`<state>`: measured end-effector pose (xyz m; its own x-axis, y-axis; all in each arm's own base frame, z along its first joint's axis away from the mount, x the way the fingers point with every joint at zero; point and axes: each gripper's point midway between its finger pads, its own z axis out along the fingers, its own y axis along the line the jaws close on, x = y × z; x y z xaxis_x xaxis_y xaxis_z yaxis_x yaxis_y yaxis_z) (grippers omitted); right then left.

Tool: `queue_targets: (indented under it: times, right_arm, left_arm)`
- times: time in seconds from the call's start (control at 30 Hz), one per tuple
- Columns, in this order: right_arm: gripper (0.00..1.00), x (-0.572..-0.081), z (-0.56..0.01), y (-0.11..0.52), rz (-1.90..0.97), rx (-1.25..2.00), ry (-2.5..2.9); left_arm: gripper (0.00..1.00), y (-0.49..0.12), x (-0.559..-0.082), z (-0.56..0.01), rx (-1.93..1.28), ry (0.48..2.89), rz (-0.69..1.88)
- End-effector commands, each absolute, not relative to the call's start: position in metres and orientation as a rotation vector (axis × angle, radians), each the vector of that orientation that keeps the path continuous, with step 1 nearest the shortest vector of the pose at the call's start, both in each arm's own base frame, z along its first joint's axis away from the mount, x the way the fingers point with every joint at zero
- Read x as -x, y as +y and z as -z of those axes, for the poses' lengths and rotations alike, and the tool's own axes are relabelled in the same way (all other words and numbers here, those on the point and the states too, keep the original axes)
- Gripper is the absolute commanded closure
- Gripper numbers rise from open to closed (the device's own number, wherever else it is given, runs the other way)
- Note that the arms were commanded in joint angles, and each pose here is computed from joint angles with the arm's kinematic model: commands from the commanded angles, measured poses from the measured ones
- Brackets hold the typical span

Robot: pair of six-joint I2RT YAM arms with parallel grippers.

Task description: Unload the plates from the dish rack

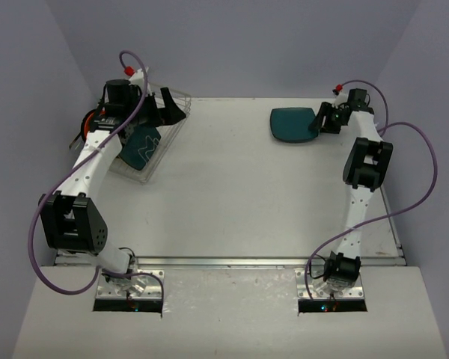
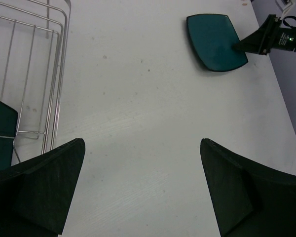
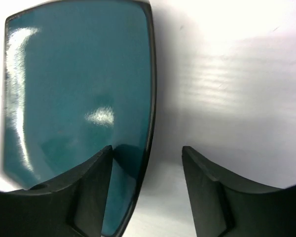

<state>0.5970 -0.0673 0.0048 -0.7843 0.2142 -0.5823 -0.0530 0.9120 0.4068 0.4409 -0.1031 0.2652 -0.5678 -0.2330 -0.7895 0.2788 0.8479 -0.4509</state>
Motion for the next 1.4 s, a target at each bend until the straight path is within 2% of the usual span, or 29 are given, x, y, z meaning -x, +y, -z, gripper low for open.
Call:
queue_targets:
  times: [0.0, 0.3, 0.6, 0.77, 0.83, 0.93, 1.0, 1.17, 1.27, 1.37]
  right_arm:
    - [0.36, -0.612, -0.007, -0.106, -0.287, -0.119, 2.386]
    - [0.30, -0.614, -0.025, -0.110, -0.235, -0.064, 2.346]
    - [0.30, -0.617, -0.030, -0.110, -0.094, 0.105, 2.353]
    - [0.34, -0.618, -0.031, -0.108, -0.087, 0.159, 2.345]
    - [0.34, -0.617, -0.032, -0.107, -0.093, 0.161, 2.345]
    - [0.33, -0.612, -0.043, -0.099, -0.133, 0.164, 2.338]
    - [0.31, -0.608, -0.061, -0.090, -0.171, 0.187, 2.311]
    - [0.24, -0.596, -0.110, -0.063, -0.200, 0.302, 2.245]
    - [0.16, -0.585, -0.131, -0.045, -0.215, 0.355, 2.220]
    - [0.04, -0.568, -0.161, -0.025, -0.240, 0.394, 2.186]
  left_arm:
    - [0.00, -0.077, -0.449, -0.284, 0.028, 2.017, 0.632]
    - [0.00, -0.037, -0.450, -0.284, 0.133, 2.022, 0.472]
    - [0.00, -0.011, -0.442, -0.278, 0.185, 2.060, 0.436]
    - [0.00, -0.003, -0.437, -0.274, 0.156, 2.097, 0.423]
    - [0.02, 0.002, -0.435, -0.269, 0.149, 2.121, 0.402]
    - [0.10, 0.015, -0.435, -0.262, 0.117, 2.168, 0.365]
    - [0.16, 0.026, -0.438, -0.261, 0.074, 2.185, 0.310]
    - [0.21, 0.053, -0.455, -0.279, -0.034, 2.198, 0.209]
    - [0.24, 0.066, -0.462, -0.273, -0.079, 2.243, 0.174]
    - [0.28, 0.082, -0.472, -0.264, -0.124, 2.284, 0.123]
